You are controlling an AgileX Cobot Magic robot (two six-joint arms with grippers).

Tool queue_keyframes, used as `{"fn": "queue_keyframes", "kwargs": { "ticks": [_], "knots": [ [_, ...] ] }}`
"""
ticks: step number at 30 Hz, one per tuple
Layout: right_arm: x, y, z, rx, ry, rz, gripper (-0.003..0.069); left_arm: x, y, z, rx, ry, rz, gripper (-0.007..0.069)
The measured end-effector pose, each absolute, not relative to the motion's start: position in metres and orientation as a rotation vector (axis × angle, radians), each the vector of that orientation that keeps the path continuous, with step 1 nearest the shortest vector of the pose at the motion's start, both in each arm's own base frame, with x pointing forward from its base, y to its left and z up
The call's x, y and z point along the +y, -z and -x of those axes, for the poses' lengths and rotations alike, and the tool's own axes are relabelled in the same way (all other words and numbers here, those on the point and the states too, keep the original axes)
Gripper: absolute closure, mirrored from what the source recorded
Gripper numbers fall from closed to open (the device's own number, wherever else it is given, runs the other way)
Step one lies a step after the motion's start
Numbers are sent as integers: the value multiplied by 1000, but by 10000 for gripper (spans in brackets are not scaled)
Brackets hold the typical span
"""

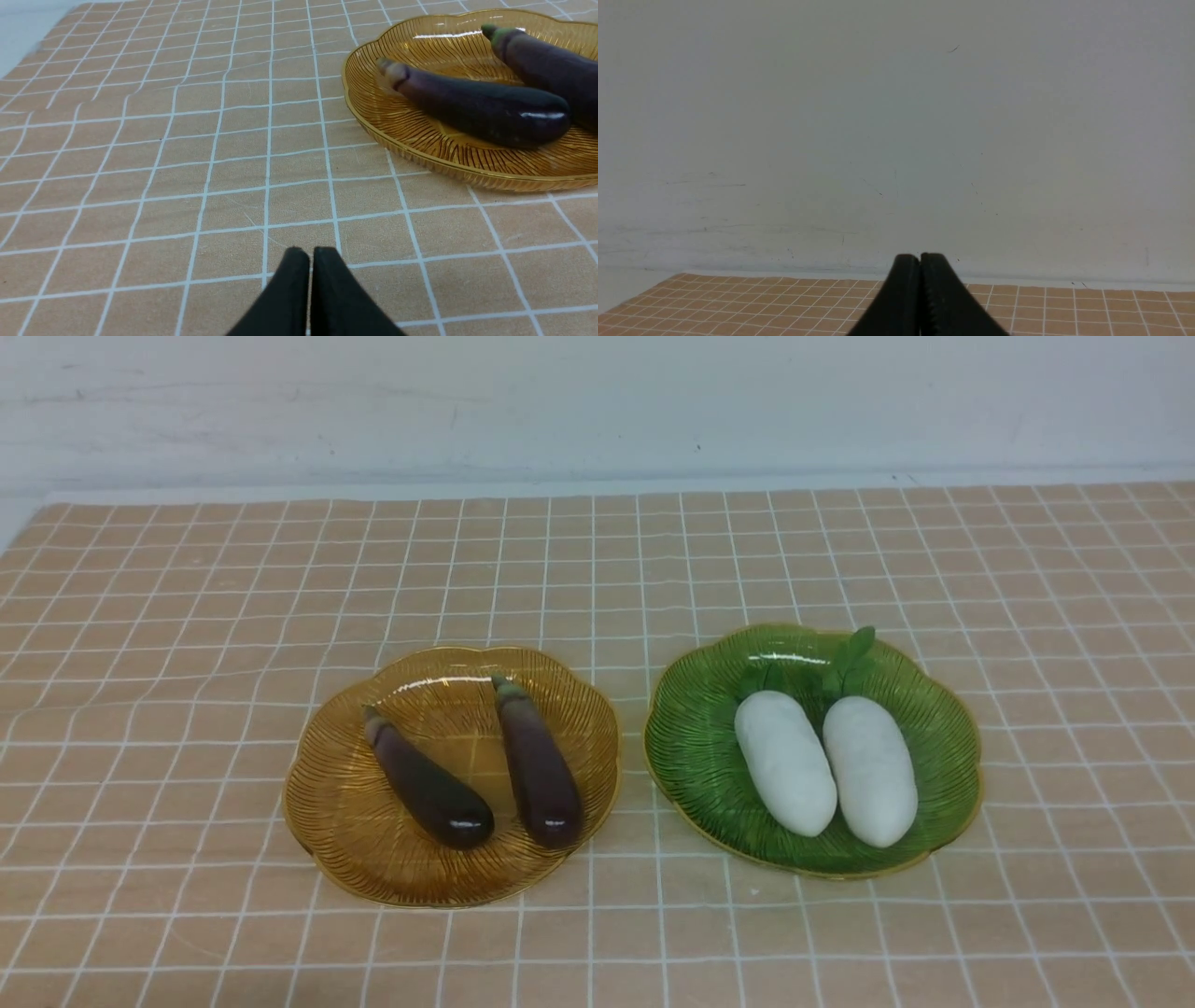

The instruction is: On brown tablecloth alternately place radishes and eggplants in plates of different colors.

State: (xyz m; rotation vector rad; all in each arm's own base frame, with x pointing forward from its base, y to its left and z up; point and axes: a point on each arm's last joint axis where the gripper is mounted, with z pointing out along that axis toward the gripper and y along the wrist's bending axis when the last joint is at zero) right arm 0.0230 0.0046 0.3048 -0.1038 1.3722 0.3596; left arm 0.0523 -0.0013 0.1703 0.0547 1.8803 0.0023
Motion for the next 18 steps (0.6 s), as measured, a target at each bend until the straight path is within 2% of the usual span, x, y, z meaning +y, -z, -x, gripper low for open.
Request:
{"fn": "queue_keyframes", "kwargs": {
  "ticks": [13,18],
  "knots": [
    [5,-305,-23,1372,-356,107,670,-1,-170,-52,1880,-2,-55,629],
    [4,-302,-24,1392,-310,123,670,-1,-170,-52,1880,-1,-54,629]
  ]
}}
